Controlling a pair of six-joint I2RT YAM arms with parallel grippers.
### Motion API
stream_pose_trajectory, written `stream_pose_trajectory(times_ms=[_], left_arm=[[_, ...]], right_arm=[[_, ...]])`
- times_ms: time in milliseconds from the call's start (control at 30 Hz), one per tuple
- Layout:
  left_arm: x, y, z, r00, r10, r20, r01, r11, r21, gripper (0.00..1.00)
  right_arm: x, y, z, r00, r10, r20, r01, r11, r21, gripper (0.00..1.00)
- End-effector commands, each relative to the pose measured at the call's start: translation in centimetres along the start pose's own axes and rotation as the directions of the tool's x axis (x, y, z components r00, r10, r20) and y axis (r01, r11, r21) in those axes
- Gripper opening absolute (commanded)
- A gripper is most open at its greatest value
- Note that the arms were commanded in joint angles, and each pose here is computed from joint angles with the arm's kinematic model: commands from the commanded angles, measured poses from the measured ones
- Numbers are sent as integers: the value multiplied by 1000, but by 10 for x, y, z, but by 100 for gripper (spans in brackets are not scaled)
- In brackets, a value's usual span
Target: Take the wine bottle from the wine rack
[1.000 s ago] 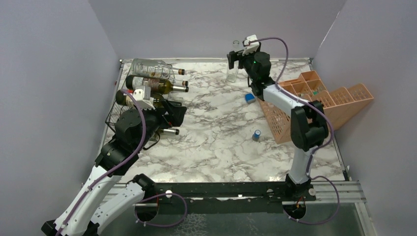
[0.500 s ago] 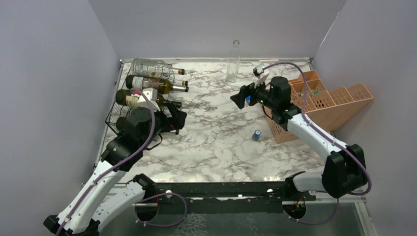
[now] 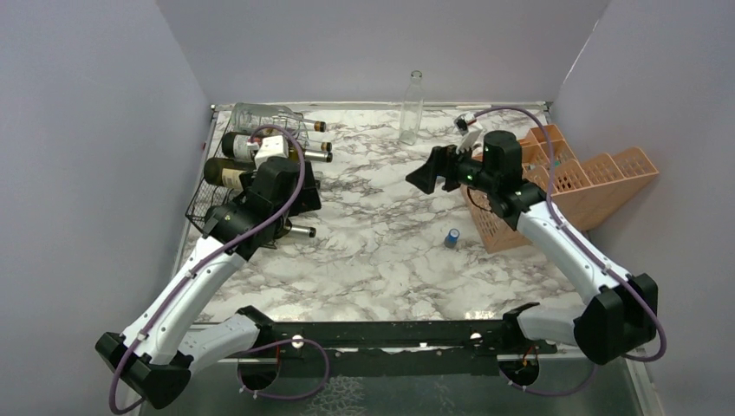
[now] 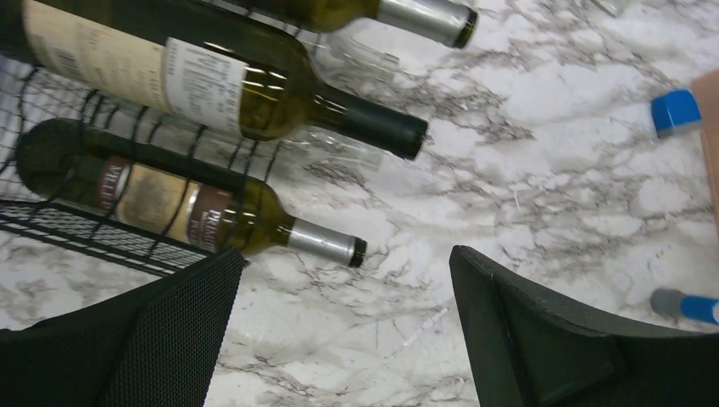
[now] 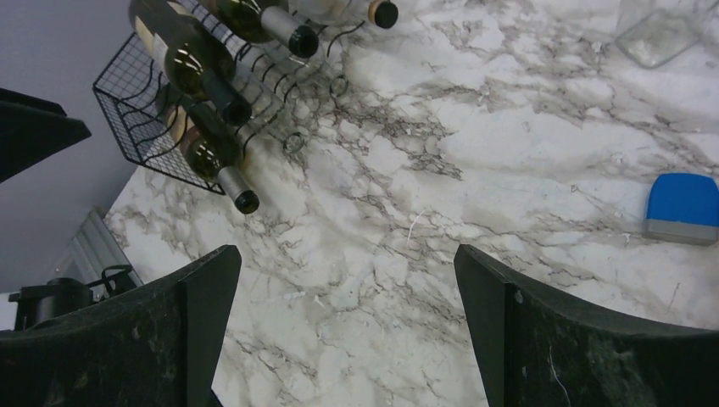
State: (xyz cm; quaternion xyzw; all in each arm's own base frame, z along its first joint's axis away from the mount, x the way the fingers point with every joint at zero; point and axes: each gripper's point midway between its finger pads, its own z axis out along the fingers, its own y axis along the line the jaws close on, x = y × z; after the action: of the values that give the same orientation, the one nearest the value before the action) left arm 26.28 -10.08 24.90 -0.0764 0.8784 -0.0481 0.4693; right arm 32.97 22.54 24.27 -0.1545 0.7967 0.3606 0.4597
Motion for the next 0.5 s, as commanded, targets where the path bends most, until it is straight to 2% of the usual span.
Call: stream_pose_trajectory(times_ms=[0, 100, 200, 300, 400, 467], left_arm=[[-26, 43, -8, 998, -41, 43, 49, 980, -194, 99], [-39, 62, 6, 989, -142, 31, 145, 960, -238, 99], [-47, 65, 26, 971, -238, -16, 229, 948, -219, 99], [-62, 64, 39, 944, -329, 26, 328, 923, -201, 99], [-73, 67, 50, 890, -449, 81, 456, 871, -185, 99], [-75, 76, 57, 828, -550, 106, 559, 804, -201, 99]], right_arm=[[-20, 14, -26, 993, -68, 99, 68, 998, -6, 99], [-18, 21, -32, 985, -115, 130, 120, 992, -37, 99], [-17, 21, -35, 983, -127, 130, 132, 991, -34, 100], [-14, 30, -36, 985, -123, 121, 134, 987, -86, 99], [-12, 39, -40, 984, -129, 121, 145, 981, -130, 99], [-11, 40, -42, 983, -132, 127, 149, 980, -130, 99]])
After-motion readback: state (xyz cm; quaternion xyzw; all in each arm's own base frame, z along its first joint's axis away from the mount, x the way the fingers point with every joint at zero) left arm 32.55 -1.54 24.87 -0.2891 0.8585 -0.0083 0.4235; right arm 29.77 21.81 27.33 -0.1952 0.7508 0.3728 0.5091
